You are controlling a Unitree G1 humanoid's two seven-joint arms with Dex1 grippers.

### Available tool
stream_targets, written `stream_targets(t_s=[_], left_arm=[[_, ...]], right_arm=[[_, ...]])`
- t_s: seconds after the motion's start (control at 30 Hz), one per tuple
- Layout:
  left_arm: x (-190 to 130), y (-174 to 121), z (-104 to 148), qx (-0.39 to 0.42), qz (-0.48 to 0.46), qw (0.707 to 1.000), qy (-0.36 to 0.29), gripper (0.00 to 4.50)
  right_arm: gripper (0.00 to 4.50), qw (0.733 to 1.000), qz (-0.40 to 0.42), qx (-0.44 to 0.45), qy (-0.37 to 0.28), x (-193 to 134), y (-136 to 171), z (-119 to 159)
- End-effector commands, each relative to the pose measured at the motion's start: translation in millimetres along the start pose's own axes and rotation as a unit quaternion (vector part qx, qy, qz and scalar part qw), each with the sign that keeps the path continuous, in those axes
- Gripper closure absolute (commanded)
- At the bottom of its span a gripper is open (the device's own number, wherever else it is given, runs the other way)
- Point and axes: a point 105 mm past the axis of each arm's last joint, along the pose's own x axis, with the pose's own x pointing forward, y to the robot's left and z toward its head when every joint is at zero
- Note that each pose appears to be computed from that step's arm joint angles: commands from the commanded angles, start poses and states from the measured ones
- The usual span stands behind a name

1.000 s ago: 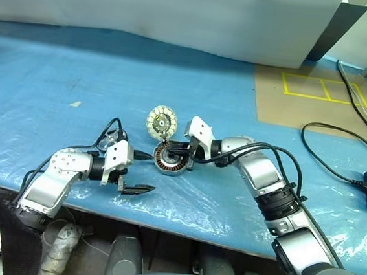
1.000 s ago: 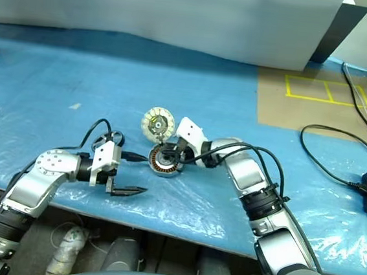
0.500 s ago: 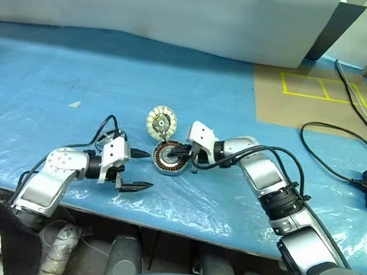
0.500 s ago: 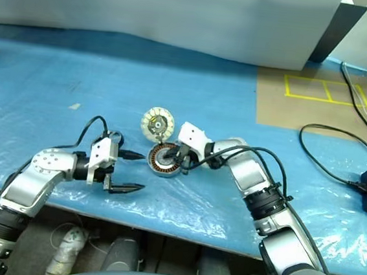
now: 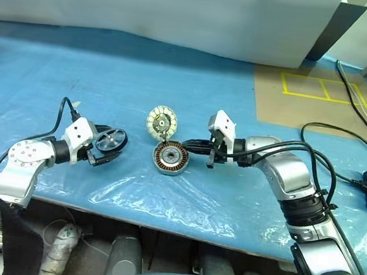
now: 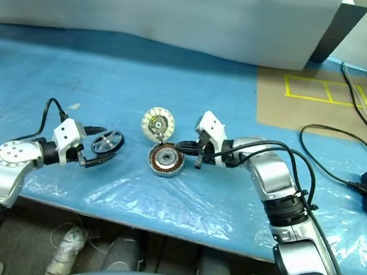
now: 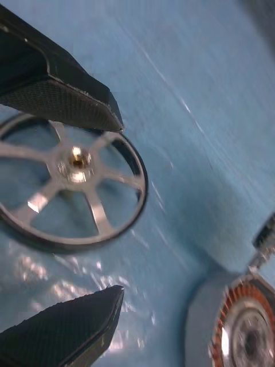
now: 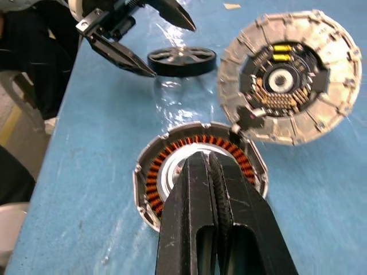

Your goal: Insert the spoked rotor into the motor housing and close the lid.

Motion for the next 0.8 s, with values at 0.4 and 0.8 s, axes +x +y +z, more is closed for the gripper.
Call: stream_targets(t_s=[0.4,0.8], left_arm=[[-17.1,64.0,31.9,0.031,-0.110,0.991,0.070,0.00],[18.0,39.3,26.2,0.083,-0.238,0.963,0.097,0.00]], right_arm=[[4.46,1.000,-0.023,-0.005,0.008,1.0,2.1,-13.3],[4.46,0.999,-0.048,0.006,0.017,-4.1,6.2,-24.5]])
